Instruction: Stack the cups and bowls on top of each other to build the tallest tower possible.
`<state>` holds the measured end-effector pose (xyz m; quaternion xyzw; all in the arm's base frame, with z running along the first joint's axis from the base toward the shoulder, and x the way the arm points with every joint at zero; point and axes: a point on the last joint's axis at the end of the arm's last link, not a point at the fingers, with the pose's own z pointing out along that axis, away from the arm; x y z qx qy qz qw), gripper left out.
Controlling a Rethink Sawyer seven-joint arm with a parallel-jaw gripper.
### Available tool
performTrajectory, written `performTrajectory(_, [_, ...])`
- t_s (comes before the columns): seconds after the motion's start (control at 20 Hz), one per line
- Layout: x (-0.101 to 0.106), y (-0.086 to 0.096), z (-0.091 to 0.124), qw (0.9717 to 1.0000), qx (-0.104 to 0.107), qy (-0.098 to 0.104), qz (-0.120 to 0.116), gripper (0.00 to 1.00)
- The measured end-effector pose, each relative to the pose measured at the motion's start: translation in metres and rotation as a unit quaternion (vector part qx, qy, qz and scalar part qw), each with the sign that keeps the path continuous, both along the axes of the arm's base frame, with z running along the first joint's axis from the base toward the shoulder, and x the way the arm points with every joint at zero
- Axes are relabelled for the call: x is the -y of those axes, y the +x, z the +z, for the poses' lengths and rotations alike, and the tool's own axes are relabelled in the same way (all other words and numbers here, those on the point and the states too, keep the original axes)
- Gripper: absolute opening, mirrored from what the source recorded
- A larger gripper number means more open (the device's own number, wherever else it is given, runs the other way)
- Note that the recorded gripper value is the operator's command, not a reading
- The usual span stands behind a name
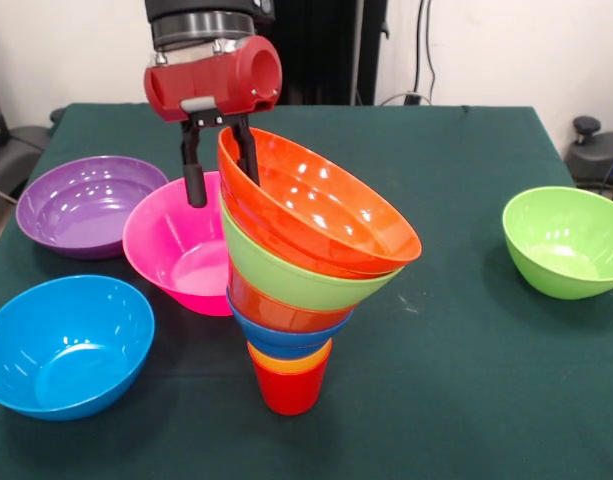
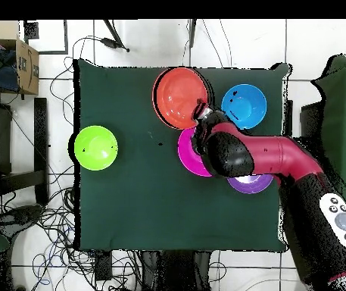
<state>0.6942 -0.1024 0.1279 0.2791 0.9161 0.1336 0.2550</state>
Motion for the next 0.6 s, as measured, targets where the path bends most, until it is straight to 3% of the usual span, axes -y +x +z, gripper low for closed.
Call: performTrajectory(0.6, [-0.009,-0.004,-0.018,1.0000,-0.001,0.007,0.002,1.00])
